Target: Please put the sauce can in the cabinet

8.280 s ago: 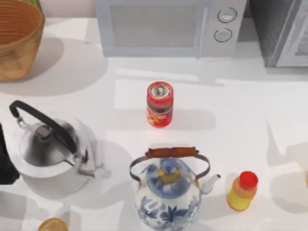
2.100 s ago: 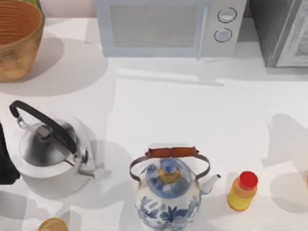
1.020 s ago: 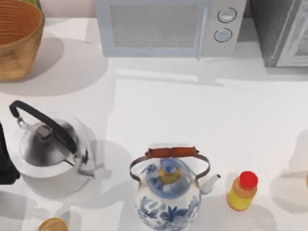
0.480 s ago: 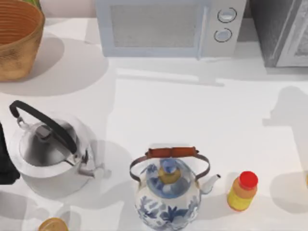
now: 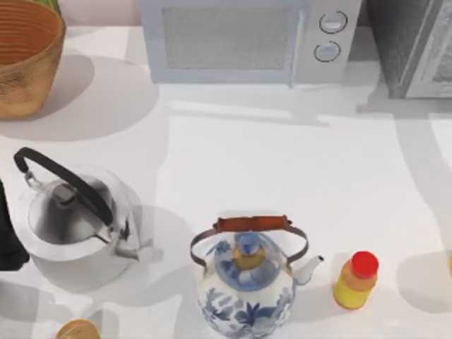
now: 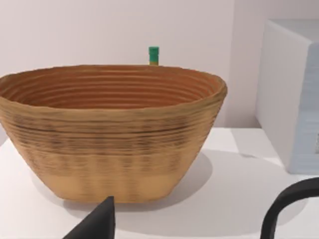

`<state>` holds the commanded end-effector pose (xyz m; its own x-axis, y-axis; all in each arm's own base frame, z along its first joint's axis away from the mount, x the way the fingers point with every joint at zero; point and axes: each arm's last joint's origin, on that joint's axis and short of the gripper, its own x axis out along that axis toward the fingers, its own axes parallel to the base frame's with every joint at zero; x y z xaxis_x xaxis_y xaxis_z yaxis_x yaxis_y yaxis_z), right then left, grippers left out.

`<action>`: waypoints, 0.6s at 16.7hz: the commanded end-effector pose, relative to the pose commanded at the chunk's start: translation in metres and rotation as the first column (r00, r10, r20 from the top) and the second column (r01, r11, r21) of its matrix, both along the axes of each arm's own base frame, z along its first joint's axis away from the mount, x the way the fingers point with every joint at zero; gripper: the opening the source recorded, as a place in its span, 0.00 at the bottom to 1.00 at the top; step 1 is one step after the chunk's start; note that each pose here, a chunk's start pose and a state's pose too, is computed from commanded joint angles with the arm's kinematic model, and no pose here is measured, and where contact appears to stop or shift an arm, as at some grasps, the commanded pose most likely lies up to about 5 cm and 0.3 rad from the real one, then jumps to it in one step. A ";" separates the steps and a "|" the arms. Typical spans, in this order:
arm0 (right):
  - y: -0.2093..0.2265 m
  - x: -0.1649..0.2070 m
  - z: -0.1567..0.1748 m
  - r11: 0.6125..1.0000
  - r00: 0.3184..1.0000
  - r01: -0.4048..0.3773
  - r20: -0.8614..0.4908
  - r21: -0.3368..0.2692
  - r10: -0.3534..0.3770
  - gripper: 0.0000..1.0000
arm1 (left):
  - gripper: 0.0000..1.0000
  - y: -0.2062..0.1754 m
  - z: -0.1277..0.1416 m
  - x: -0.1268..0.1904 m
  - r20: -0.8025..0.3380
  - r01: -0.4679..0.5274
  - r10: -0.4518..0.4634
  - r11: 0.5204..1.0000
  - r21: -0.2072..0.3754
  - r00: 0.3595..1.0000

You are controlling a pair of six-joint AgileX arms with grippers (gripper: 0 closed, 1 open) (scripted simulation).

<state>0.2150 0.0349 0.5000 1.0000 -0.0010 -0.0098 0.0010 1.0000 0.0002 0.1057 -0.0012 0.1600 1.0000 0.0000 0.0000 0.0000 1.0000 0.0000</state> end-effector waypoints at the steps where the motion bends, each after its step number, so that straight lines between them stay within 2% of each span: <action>1: 0.003 0.007 0.009 1.000 1.000 -0.001 0.004 0.001 0.001 0.00 | 1.00 0.000 0.000 0.000 0.000 0.000 0.000 1.000 0.000 1.000; 5: 0.012 0.028 0.028 1.000 1.000 -0.005 0.008 0.002 0.005 0.00 | 1.00 0.000 0.000 0.000 0.000 0.000 0.000 1.000 0.000 1.000; 10: 0.013 0.031 0.030 1.000 1.000 -0.007 0.008 0.002 0.007 0.00 | 1.00 0.000 0.000 0.000 0.000 0.000 0.000 1.000 0.000 1.000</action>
<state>0.2464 0.0479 0.5301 1.0000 0.0055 -0.0020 -0.0055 1.0000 0.0018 0.1057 -0.0012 0.1600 1.0000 0.0000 0.0000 0.0000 1.0000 0.0000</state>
